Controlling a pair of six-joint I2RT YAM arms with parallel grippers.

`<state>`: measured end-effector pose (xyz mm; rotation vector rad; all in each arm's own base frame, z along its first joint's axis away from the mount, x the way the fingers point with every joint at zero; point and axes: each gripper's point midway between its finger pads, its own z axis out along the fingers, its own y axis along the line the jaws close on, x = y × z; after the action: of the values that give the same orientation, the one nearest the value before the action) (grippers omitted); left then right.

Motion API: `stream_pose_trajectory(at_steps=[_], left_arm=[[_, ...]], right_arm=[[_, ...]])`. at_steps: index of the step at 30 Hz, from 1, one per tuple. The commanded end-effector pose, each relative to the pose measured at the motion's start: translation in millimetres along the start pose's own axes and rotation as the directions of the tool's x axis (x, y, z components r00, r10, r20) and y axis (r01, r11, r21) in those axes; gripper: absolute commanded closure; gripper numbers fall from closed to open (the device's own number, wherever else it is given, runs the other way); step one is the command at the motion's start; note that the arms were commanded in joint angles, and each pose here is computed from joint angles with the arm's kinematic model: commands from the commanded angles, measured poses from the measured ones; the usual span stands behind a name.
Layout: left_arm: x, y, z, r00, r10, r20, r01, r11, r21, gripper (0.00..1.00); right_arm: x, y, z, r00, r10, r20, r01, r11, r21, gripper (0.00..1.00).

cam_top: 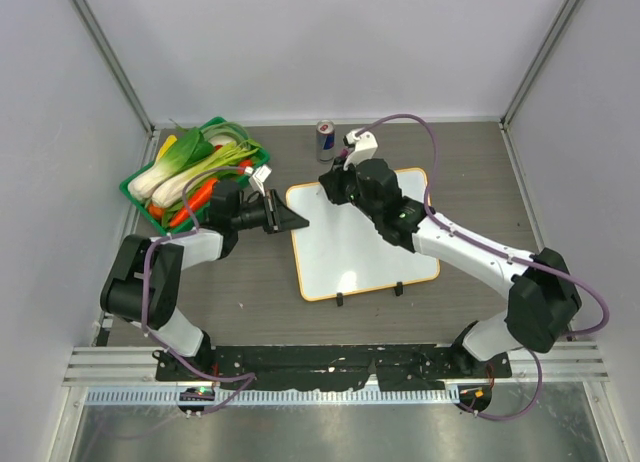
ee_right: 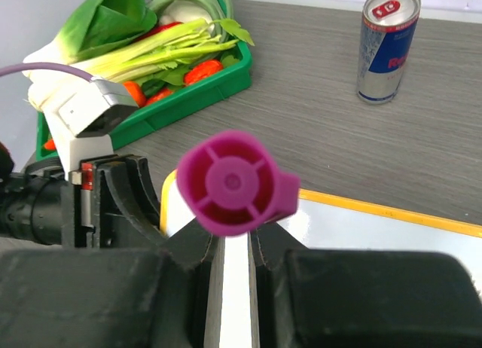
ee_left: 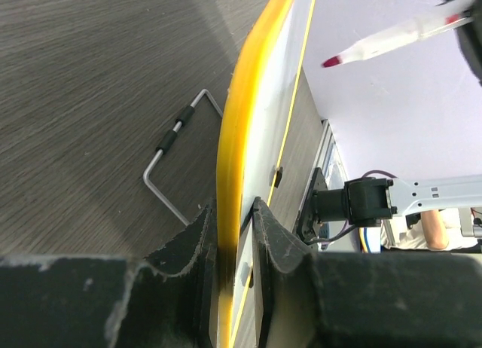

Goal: Write a sentence on the whiteboard

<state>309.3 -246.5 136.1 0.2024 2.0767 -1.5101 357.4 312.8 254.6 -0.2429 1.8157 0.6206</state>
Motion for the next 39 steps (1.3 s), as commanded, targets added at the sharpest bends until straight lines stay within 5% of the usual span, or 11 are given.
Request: stream_pose_trajectory(at_steps=[1, 39], left_arm=[[10, 3, 2, 0.999, 0.012, -0.036, -0.013, 0.999, -0.033, 1.00], [19, 10, 7, 0.997, 0.021, -0.077, -0.026, 0.998, -0.064, 1.00]], right_arm=[[-19, 6, 8, 0.998, -0.004, 0.063, 0.004, 1.000, 0.000, 0.98], [40, -4, 7, 0.992, -0.073, -0.106, 0.073, 0.997, 0.002, 0.99]])
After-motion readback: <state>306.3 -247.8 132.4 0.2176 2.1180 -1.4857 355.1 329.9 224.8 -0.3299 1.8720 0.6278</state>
